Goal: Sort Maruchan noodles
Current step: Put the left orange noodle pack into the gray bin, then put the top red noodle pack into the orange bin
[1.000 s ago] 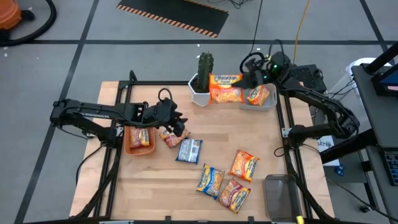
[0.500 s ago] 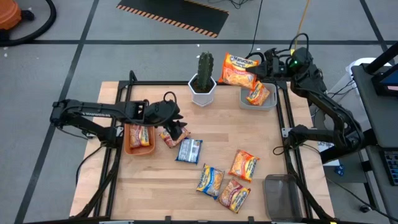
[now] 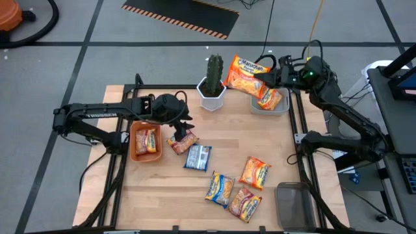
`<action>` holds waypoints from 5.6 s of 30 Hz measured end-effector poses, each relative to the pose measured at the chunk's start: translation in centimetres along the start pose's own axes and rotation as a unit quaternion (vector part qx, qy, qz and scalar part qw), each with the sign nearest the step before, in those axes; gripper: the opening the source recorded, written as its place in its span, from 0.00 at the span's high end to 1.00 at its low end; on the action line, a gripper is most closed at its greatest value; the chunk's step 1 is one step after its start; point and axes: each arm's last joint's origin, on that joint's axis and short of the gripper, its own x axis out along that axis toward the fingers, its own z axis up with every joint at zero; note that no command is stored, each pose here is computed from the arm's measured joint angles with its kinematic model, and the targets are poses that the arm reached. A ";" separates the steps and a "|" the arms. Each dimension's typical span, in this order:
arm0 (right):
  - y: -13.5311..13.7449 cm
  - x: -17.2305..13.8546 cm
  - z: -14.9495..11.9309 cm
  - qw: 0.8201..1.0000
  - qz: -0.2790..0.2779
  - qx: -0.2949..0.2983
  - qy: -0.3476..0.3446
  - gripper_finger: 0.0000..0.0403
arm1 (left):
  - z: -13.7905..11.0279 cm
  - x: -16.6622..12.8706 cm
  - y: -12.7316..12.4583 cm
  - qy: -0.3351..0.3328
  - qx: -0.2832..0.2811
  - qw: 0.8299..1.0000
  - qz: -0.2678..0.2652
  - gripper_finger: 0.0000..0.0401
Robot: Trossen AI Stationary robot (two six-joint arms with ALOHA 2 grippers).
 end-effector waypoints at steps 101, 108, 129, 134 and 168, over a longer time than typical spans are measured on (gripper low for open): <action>-10.9 -1.7 4.7 0.837 -0.488 -0.222 0.114 0.34 | -0.5 -0.7 6.4 0.041 -0.037 0.998 0.029 0.52; -6.7 -0.5 2.7 0.877 -0.441 -0.190 0.031 0.34 | -2.2 -0.7 7.8 0.092 -0.003 0.996 0.011 0.52; -1.1 4.3 -4.1 0.950 -0.291 -0.108 0.040 0.34 | -9.8 3.0 4.4 0.231 0.053 0.969 -0.073 0.52; -1.2 4.2 -3.9 0.948 -0.291 -0.119 0.040 0.34 | -10.2 3.5 3.7 0.222 0.090 0.968 -0.081 0.49; -3.1 2.2 -1.9 0.897 -0.244 -0.320 0.185 0.34 | -12.9 6.7 2.7 0.350 0.129 0.928 0.009 0.31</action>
